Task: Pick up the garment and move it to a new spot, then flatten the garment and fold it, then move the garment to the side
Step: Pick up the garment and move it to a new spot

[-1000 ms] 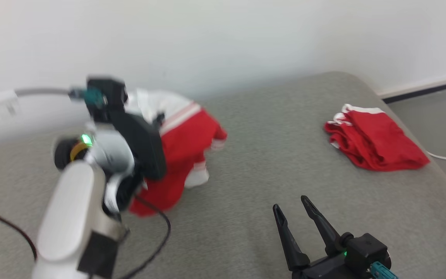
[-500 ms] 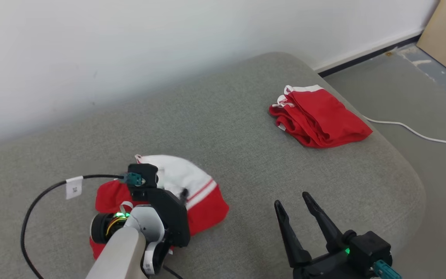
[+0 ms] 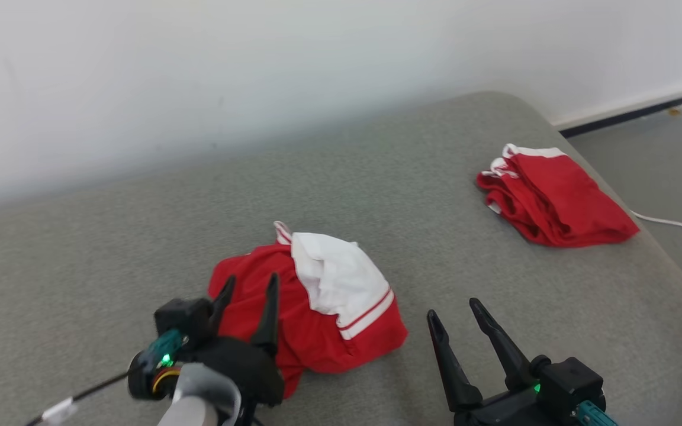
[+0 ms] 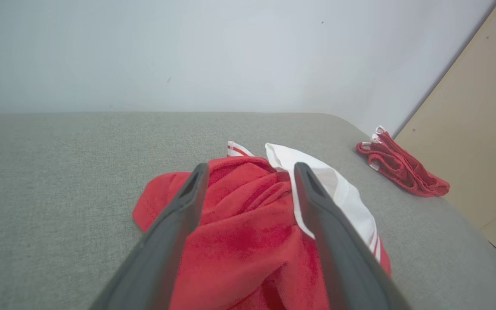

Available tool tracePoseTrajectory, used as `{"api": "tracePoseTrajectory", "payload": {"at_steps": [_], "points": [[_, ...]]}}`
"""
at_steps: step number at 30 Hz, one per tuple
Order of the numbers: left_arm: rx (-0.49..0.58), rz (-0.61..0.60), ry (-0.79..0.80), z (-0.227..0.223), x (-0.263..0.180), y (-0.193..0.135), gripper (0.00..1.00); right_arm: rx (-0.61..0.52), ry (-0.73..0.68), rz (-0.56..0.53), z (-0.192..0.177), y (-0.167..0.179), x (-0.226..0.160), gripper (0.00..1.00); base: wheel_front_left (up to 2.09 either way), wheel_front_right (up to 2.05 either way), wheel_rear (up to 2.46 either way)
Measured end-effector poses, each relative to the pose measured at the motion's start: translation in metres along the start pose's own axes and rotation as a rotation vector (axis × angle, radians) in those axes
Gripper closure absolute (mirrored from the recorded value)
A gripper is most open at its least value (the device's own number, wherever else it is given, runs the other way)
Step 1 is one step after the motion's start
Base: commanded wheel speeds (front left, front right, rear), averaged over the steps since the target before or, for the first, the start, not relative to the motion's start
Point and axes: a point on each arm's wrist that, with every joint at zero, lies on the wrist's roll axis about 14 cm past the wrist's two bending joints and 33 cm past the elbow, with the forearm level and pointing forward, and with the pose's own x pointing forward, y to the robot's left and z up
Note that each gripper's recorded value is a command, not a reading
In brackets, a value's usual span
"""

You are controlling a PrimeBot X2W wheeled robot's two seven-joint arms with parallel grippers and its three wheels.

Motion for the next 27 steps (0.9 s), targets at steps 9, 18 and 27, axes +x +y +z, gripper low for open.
{"api": "tracePoseTrajectory", "payload": {"at_steps": [9, 18, 27], "points": [[0.024, 0.203, -0.254, 0.025, -0.076, 0.063, 0.0, 0.015, -0.002, 0.048, -0.003, 0.011, 0.01, 0.0, 0.0, 0.0, 0.0], [0.115, 0.451, -0.317, 0.026, -0.167, 0.109, 0.0, 0.019, 0.006, 0.038, -0.014, 0.003, 0.011, 0.0, 0.0, 0.0, 0.0], [0.162, 0.513, -0.296, 0.013, -0.214, 0.119, 0.0, -0.023, 0.057, 0.058, -0.027, 0.006, 0.01, 0.0, 0.0, 0.0, 0.0]]}}
